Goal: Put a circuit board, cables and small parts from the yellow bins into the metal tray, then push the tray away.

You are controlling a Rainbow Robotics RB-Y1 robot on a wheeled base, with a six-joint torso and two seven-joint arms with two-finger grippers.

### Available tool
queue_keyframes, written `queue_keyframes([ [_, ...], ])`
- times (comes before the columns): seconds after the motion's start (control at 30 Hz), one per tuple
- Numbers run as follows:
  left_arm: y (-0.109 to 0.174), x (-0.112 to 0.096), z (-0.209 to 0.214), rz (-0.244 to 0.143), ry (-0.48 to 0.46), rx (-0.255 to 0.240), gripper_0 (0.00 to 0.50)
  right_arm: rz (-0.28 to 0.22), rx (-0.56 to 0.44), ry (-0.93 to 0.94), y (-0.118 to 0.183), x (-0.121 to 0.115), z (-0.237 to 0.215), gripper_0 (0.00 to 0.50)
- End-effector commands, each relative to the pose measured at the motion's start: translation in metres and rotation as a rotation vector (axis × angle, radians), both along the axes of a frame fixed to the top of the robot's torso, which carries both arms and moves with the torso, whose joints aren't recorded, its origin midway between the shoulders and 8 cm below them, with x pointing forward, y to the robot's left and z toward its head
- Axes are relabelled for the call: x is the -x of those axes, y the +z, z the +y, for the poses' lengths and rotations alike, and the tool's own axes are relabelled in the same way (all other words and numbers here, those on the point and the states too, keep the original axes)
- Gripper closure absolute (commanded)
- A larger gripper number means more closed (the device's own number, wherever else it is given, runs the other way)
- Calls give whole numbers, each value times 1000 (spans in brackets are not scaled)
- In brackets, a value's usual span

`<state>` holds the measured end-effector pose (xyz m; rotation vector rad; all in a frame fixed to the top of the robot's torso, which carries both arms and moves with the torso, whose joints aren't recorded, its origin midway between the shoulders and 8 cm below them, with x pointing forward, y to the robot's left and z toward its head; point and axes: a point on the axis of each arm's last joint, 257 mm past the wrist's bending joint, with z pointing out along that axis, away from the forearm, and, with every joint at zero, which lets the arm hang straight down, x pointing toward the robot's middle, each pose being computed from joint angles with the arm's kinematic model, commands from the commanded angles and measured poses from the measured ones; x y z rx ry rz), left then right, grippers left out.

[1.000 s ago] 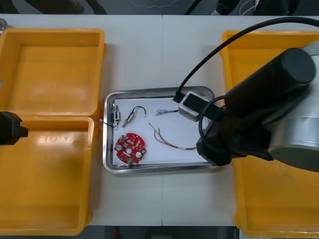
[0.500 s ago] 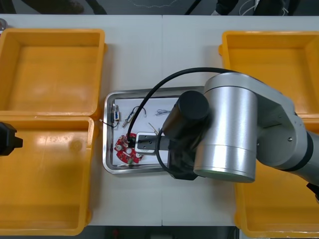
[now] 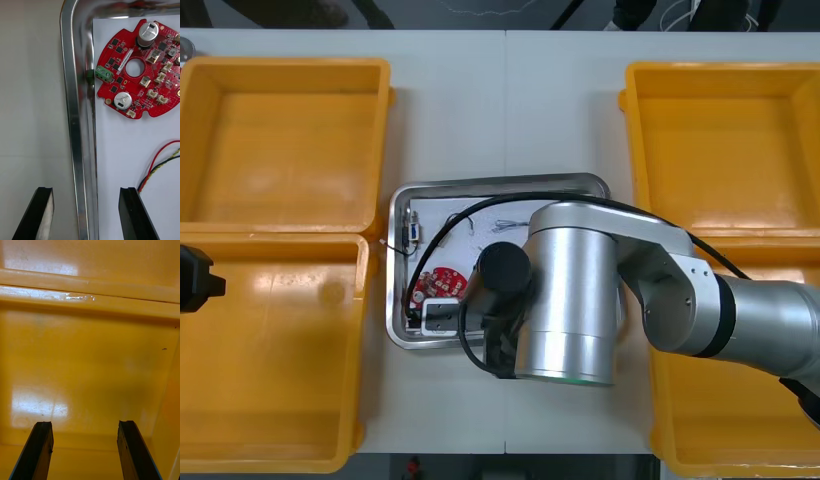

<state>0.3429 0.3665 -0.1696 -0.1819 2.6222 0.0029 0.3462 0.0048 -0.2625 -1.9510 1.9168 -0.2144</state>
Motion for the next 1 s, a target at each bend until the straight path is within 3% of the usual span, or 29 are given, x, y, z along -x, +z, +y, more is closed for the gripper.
queue_keyframes([
  [0.03, 14, 3, 12, -17, -86, -97, 0, -73, 32, 105, 1, -6, 19, 0],
  [0.4, 14, 3, 12, -17, -86, -97, 0, -70, 90, 102, -22, -15, 16, 0],
  [0.63, 14, 3, 12, -17, -86, -97, 0, -119, 130, 117, -30, -20, 10, 0],
  [1.0, 14, 3, 12, -17, -86, -97, 0, -118, 116, 117, -36, -23, 17, 0],
])
